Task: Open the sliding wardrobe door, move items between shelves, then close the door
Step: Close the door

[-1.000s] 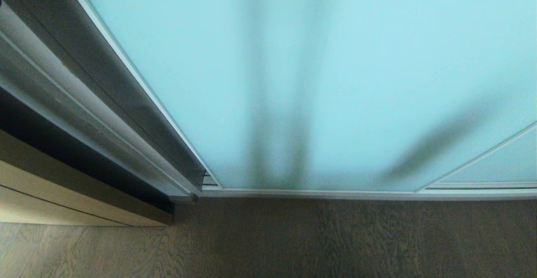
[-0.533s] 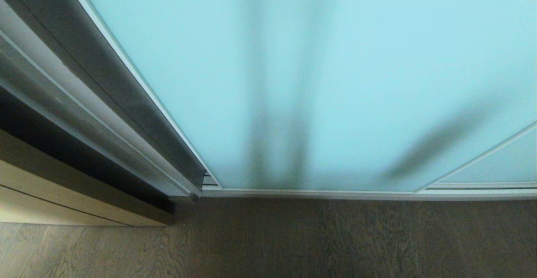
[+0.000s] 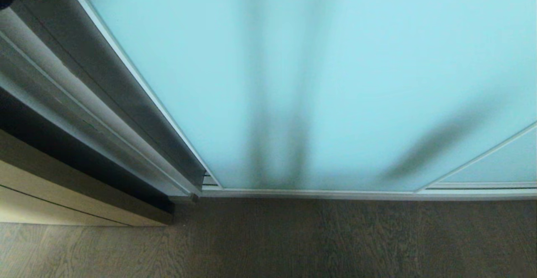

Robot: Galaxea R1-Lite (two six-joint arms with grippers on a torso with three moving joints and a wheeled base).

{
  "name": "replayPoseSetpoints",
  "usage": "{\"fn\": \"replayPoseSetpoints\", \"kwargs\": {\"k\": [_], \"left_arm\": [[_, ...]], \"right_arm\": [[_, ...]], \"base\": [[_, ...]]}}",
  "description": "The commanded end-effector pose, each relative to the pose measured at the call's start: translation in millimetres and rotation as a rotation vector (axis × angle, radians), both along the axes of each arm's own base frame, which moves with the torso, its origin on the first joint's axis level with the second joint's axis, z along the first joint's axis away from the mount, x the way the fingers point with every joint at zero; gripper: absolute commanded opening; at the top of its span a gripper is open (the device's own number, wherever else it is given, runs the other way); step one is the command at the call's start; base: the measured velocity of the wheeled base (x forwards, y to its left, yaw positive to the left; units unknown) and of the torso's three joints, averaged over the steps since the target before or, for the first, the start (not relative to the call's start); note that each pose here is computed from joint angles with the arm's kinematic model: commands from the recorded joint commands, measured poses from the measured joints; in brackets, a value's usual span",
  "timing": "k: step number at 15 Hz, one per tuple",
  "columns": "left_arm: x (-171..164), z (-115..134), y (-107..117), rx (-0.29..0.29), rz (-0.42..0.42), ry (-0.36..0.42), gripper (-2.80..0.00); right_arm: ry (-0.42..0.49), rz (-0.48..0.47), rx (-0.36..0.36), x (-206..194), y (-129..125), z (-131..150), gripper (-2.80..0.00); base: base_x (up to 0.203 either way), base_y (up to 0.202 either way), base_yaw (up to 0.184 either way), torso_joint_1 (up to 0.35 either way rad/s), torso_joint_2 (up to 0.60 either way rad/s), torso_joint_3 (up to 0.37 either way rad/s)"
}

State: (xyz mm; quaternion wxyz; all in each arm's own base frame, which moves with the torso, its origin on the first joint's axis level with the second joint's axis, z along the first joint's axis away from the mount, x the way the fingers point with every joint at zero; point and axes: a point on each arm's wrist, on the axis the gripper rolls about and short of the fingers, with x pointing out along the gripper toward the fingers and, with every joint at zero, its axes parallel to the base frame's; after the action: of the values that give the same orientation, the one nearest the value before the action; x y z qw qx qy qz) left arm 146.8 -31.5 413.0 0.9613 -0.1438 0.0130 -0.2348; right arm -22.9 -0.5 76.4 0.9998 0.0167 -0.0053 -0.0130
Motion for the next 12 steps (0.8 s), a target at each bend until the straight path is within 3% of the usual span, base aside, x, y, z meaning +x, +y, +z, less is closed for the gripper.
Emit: {"fn": "replayPoseSetpoints", "kwargs": {"k": [1, 3, 6, 12], "left_arm": [[13.4, -4.7, -1.9, 0.005, 0.006, 0.029, -2.8], [16.6, -6.6, -1.0, 0.017, 0.072, 0.031, -2.8], [18.8, -2.4, 0.9, 0.01, 0.162, -0.026, -2.8], [24.2, -7.3, 9.5, 0.047, 0.241, -0.025, -2.8]], "right_arm": [[0.0, 0.002, 0.0, 0.0, 0.0, 0.0, -2.8], [0.0, 0.0, 0.0, 0.1, 0.0, 0.0, -2.8], [0.0, 0.001, 0.0, 0.1, 0.0, 0.0, -2.8], [0.0, 0.001, 0.0, 0.0, 0.0, 0.0, -2.8]], "base": [[0.0, 0.0, 0.0, 0.0, 0.0, 0.0], [0.0, 0.0, 0.0, 0.0, 0.0, 0.0], [0.0, 0.0, 0.0, 0.0, 0.0, 0.0], [0.0, 0.0, 0.0, 0.0, 0.0, 0.0]]}}
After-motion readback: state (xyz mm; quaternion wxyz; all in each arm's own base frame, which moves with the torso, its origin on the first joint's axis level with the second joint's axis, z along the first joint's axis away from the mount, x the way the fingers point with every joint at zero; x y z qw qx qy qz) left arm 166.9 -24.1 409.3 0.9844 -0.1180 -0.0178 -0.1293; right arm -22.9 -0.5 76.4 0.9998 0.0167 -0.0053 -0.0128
